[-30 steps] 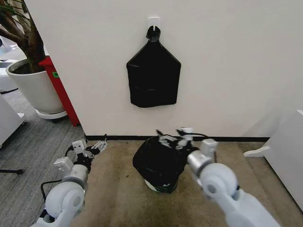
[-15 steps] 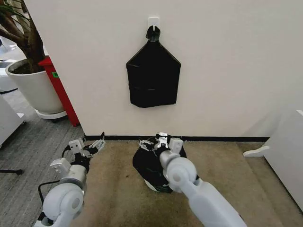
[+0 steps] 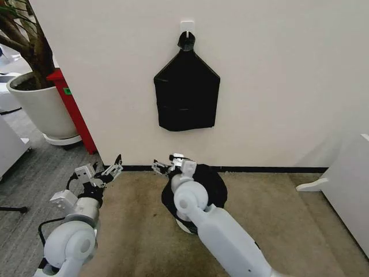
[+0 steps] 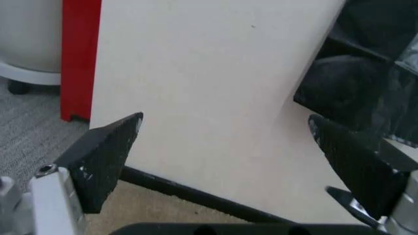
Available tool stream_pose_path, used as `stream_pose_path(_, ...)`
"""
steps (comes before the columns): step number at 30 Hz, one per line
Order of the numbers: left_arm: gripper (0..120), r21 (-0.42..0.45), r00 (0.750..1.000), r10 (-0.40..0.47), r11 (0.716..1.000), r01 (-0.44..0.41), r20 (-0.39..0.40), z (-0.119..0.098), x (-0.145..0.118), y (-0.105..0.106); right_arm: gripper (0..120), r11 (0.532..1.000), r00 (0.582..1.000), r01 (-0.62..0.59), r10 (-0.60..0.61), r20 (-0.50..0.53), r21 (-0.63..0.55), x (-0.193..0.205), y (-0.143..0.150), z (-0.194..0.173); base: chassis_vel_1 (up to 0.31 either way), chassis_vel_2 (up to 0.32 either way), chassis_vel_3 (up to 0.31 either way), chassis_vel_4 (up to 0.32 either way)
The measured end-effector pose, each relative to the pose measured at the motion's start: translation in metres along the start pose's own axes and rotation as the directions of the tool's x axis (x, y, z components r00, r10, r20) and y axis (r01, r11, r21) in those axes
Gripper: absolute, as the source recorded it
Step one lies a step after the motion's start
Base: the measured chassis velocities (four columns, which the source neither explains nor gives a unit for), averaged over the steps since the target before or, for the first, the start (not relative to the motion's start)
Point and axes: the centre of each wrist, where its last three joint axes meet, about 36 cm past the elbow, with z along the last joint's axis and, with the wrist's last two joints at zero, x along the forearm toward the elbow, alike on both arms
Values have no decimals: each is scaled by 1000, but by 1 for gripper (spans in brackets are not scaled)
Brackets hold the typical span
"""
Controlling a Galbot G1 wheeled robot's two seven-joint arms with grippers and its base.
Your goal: Place the garbage bag over the trash bin.
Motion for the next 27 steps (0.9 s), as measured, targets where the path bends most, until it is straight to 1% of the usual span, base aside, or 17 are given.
stream_pose_path(4, 100, 0, 1000, -6, 1000, 6, 0, 2, -3, 4, 100, 997, 997, -73, 73, 1, 17, 20, -22, -3, 0, 0, 0, 0)
stream_pose_path(8, 100, 1, 1000, -10, 1000, 10, 0, 3, -6, 5, 100, 994, 994, -105, 106, -18, 7, 31, -30, -3, 0, 0, 0, 0)
stream_pose_path(11, 100, 2, 1000, -11, 1000, 11, 7, 4, -9, 7, 100, 990, 989, -137, 134, -60, -35, 27, -35, 1, 0, 0, 0, 0)
stream_pose_path(13, 100, 1, 1000, -10, 1000, 10, 7, 4, -9, 7, 100, 989, 988, -140, 136, -66, -51, 24, -34, 2, 0, 0, 0, 0)
stream_pose_path(17, 100, -4, 1000, -11, 1000, 11, 5, 5, -11, 8, 100, 986, 989, -133, 126, -80, -103, 11, -25, 1, 0, 0, 0, 0)
stream_pose_path(22, 100, -2, 1000, -7, 1000, 7, 4, 6, -11, 6, 100, 986, 990, -122, 113, -83, -111, 3, -13, 0, 0, 0, 0, 0)
stream_pose_path(27, 100, 6, 1000, -2, 1000, 2, 7, 8, -11, 4, 100, 991, 995, -88, 82, -63, -101, -3, 12, -2, 0, 0, 0, 0)
